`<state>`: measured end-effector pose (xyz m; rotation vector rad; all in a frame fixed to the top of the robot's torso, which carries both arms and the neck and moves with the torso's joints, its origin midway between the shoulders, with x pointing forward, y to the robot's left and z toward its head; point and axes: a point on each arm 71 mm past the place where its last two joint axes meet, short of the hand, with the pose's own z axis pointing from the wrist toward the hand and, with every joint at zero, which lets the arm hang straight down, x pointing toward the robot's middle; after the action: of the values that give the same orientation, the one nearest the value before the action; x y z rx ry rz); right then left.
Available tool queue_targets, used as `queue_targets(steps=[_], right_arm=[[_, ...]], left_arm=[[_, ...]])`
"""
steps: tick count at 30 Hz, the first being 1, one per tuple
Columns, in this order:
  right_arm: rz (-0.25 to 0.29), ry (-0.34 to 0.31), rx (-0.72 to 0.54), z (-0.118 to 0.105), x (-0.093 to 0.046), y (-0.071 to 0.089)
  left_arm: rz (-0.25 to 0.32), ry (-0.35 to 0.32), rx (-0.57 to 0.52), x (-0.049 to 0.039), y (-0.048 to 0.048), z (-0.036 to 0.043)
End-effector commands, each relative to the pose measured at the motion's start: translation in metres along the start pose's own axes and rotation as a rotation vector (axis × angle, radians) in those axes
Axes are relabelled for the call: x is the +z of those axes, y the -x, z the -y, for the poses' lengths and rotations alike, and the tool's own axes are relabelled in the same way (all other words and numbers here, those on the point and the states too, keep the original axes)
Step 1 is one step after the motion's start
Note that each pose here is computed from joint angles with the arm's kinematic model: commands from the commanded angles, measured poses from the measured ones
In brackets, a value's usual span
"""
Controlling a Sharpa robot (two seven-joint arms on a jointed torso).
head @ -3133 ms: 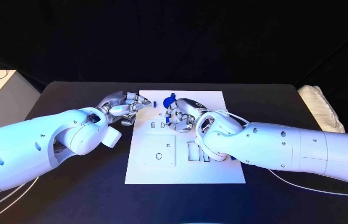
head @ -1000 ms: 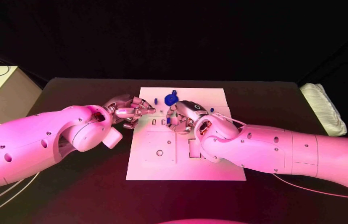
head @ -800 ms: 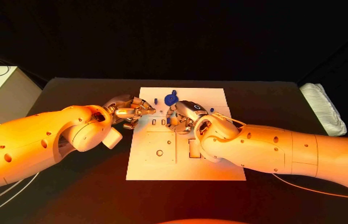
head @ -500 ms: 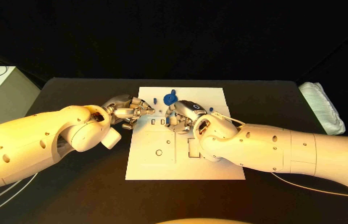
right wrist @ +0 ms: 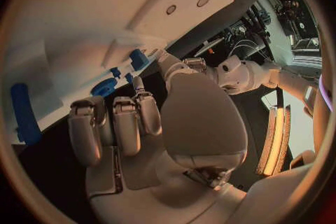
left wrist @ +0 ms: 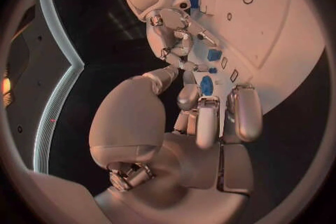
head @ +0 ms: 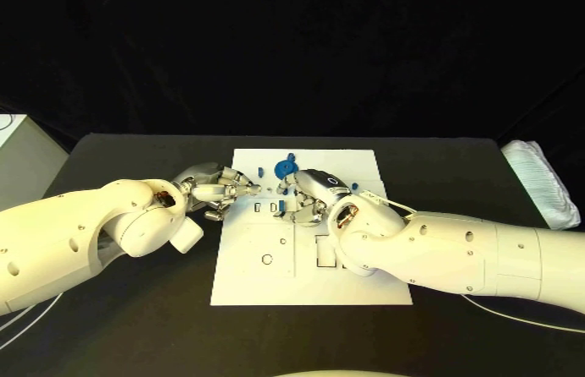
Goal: Assemble the parts on the task board
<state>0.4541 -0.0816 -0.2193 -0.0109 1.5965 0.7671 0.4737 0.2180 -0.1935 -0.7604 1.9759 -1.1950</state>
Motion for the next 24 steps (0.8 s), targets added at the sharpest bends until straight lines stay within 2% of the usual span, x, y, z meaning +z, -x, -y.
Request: queue_targets(steps=[1, 5, 11, 18, 24], right_arm=[[0.049, 0.111, 0.068, -0.008, -0.002, 0.012], [0.054, 0.151, 0.102, -0.006, -0.005, 0.024], [0.042, 0.158, 0.167, 0.003, -0.008, 0.043], [0.028, 0.119, 0.255, 0.020, -0.011, 0.069], [0.015, 0.078, 0.329, 0.034, -0.011, 0.088]], left_arm=[[0.017, 0.048, 0.061, 0.0012, 0.0011, -0.0024], [0.029, 0.083, 0.115, 0.0031, 0.0025, -0.0022], [0.037, 0.129, 0.171, 0.0096, 0.0059, 0.0054], [0.020, 0.187, 0.232, 0.0200, 0.0061, 0.0197], [-0.017, 0.256, 0.292, 0.0281, 0.0033, 0.0258]])
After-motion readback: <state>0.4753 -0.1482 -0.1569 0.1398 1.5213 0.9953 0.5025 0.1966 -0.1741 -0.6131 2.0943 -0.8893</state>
